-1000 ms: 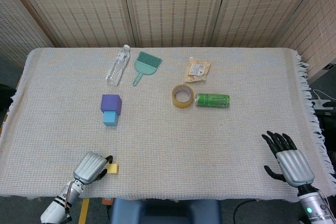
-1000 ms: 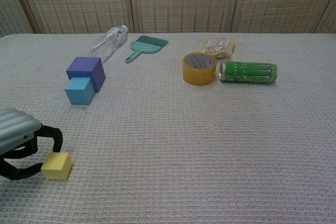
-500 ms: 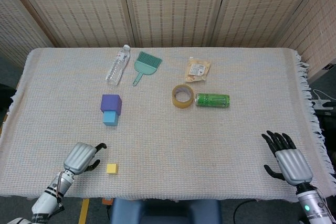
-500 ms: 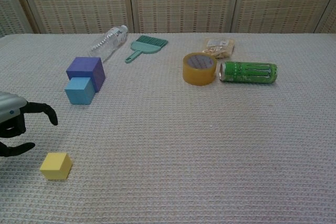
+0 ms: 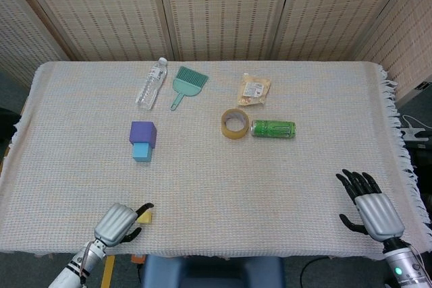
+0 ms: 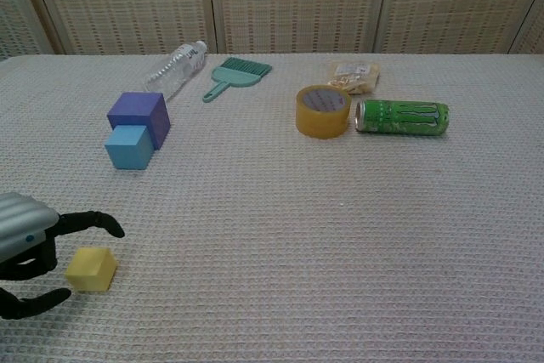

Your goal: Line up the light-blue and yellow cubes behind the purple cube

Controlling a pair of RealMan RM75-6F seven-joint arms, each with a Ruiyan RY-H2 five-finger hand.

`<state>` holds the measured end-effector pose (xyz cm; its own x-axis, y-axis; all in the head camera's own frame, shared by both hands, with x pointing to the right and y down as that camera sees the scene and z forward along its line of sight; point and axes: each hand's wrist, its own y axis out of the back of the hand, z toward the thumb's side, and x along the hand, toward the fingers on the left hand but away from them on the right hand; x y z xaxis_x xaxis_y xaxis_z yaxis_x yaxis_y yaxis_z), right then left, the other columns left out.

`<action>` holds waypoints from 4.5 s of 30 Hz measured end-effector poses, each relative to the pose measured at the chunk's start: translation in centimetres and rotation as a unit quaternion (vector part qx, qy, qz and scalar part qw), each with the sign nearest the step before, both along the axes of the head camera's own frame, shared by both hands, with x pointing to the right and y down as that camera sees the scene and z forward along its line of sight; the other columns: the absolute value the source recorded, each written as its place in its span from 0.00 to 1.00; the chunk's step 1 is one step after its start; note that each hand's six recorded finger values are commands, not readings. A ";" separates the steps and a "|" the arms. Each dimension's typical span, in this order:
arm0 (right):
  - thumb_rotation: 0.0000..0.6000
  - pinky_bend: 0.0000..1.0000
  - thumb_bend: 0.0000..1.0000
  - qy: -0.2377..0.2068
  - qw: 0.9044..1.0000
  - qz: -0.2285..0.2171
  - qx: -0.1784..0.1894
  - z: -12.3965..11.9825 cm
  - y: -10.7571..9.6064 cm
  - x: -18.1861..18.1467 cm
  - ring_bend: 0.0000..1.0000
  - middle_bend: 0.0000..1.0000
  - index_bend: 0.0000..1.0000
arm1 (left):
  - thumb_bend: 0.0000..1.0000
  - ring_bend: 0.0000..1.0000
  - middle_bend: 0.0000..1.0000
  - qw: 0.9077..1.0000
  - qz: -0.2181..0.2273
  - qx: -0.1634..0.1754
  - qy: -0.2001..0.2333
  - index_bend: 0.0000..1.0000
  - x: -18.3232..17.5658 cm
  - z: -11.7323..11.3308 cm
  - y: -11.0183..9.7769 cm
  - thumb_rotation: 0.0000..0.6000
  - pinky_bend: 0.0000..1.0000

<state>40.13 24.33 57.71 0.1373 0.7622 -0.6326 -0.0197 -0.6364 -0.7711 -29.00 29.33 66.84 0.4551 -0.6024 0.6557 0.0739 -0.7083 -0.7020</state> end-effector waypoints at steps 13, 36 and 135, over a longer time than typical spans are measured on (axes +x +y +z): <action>0.87 0.00 0.07 0.000 1.000 0.004 0.004 -0.3 -0.1 0.3 0.00 0.00 0.00 | 0.37 1.00 1.00 1.000 0.000 0.011 -0.011 0.33 0.8 1.6 -0.1 1.00 1.00; 0.87 0.00 0.07 0.006 1.000 0.002 0.001 0.1 0.0 0.2 0.00 0.00 0.00 | 0.36 1.00 1.00 0.999 -0.016 0.028 -0.005 0.48 -0.1 1.6 -1.1 1.00 1.00; 0.87 0.00 0.07 0.041 0.999 0.008 -0.017 1.5 -0.1 0.2 0.00 0.00 0.00 | 0.40 1.00 1.00 0.995 0.046 0.061 -0.060 0.23 -1.2 3.6 -6.2 1.00 1.00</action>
<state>40.36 24.21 59.25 0.0727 0.7419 -0.6666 -0.0711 -0.6628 -0.7454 -30.22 23.10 70.43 0.4344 -0.6412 0.6326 0.2225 -0.6042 -0.7652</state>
